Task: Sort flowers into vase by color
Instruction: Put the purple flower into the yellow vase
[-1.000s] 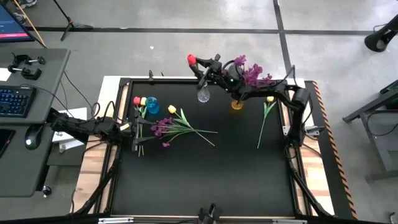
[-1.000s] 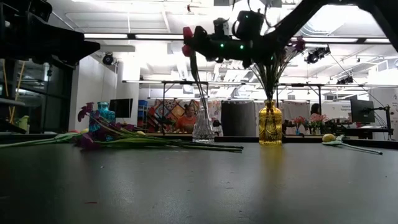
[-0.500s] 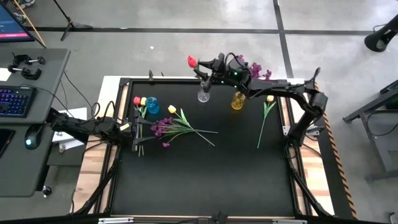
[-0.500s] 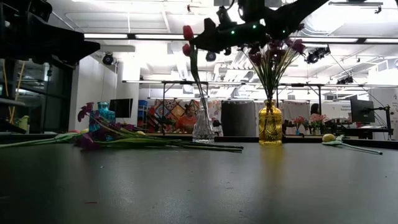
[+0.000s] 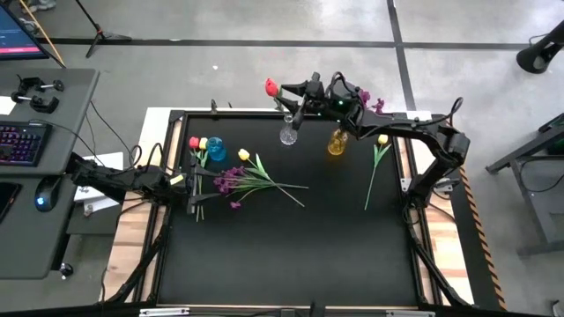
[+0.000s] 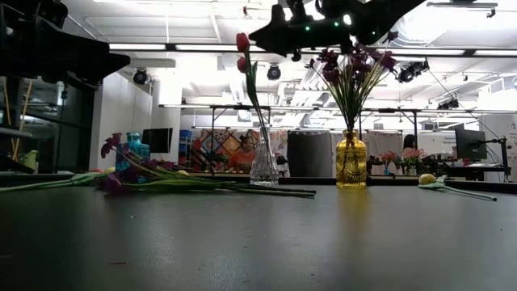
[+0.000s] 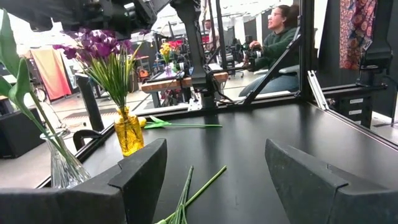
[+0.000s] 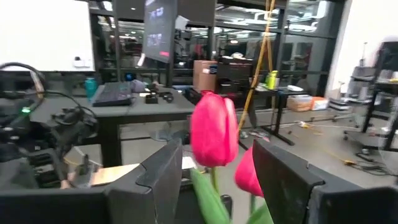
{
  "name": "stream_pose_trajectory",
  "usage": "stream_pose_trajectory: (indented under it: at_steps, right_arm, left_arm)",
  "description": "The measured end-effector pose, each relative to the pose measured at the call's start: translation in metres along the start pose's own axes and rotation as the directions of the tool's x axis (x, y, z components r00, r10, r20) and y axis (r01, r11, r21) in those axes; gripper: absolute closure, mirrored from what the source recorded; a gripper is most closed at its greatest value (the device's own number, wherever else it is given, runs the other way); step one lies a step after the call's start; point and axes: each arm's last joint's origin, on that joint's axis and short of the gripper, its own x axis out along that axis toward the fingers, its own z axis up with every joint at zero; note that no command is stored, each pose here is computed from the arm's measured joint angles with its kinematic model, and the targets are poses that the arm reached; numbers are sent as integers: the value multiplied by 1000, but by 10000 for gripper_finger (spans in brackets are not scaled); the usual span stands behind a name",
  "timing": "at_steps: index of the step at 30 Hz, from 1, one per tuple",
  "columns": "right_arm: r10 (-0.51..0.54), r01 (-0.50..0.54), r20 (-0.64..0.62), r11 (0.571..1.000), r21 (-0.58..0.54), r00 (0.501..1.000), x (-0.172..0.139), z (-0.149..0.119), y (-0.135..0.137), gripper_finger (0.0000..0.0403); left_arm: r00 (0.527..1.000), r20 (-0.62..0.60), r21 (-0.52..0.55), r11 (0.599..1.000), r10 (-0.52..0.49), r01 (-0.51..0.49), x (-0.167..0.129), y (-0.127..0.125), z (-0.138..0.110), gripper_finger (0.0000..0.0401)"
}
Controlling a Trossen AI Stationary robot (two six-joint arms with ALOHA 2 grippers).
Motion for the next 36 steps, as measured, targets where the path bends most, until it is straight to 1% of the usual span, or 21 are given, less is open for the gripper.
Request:
stream_pose_trajectory:
  at_steps: [5,11,15,17,21,26,31,36]
  right_arm:
    - [86,-86,20,996,-5,996,-2,5,3,217]
    - [114,-111,92,993,-37,989,-16,31,5,217]
    - [181,-177,137,983,-42,974,-27,48,8,217]
    - [233,-229,147,973,-40,961,-29,52,11,217]
    - [341,-340,138,940,-33,930,-30,52,19,217]
    - [421,-422,88,906,-8,903,-30,47,31,217]
    - [559,-559,4,829,20,829,-31,38,43,217]
    - [650,-646,-104,760,74,753,-34,25,54,217]
  left_arm:
    - [1000,0,0,1000,0,0,0,0,0,139]
    - [1000,0,0,1000,0,0,0,0,0,139]
    - [1000,0,0,1000,0,0,0,0,0,139]
    - [1000,0,0,1000,0,0,0,0,0,139]
    - [1000,0,0,1000,0,0,0,0,0,139]
    - [1000,0,0,1000,0,0,0,0,0,139]
    - [1000,0,0,1000,0,0,0,0,0,139]
    - [1000,0,0,1000,0,0,0,0,0,139]
